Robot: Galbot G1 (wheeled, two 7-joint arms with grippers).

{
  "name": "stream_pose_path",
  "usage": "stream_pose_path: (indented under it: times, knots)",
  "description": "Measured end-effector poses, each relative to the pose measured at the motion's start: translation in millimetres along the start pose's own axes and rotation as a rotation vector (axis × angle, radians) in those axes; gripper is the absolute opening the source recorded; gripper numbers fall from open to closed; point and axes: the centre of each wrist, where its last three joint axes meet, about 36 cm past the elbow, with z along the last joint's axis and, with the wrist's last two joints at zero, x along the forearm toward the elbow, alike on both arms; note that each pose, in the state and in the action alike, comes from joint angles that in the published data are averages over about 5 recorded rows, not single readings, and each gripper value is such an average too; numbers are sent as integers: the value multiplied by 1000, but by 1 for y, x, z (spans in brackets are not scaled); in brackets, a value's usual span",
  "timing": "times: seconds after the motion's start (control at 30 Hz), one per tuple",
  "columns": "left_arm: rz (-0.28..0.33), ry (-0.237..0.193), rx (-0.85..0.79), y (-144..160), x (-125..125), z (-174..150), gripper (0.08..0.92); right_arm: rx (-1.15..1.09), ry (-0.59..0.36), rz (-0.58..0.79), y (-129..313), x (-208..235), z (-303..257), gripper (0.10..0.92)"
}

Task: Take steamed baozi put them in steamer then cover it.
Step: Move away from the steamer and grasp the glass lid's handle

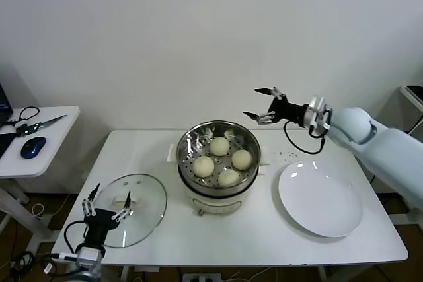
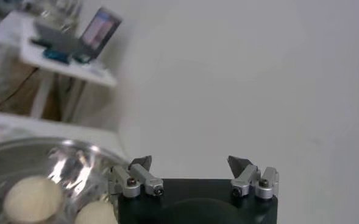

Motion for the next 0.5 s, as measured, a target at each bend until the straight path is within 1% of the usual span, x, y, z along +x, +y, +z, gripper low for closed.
stream_pose_path:
  times: [0.13, 0.23, 0.4, 0.5]
  knots:
    - [-6, -4, -57, 1, 0, -1, 823, -54, -45, 99, 19, 19, 20, 823]
    - [-8, -8, -138, 3, 1, -2, 823, -98, -64, 161, 38, 31, 35, 823]
    - [-7, -15, -359, 4, 4, -4, 823, -174, -81, 261, 70, 53, 55, 823]
    - [6, -8, -517, 2, 8, -6, 823, -217, -82, 325, 88, 66, 65, 823]
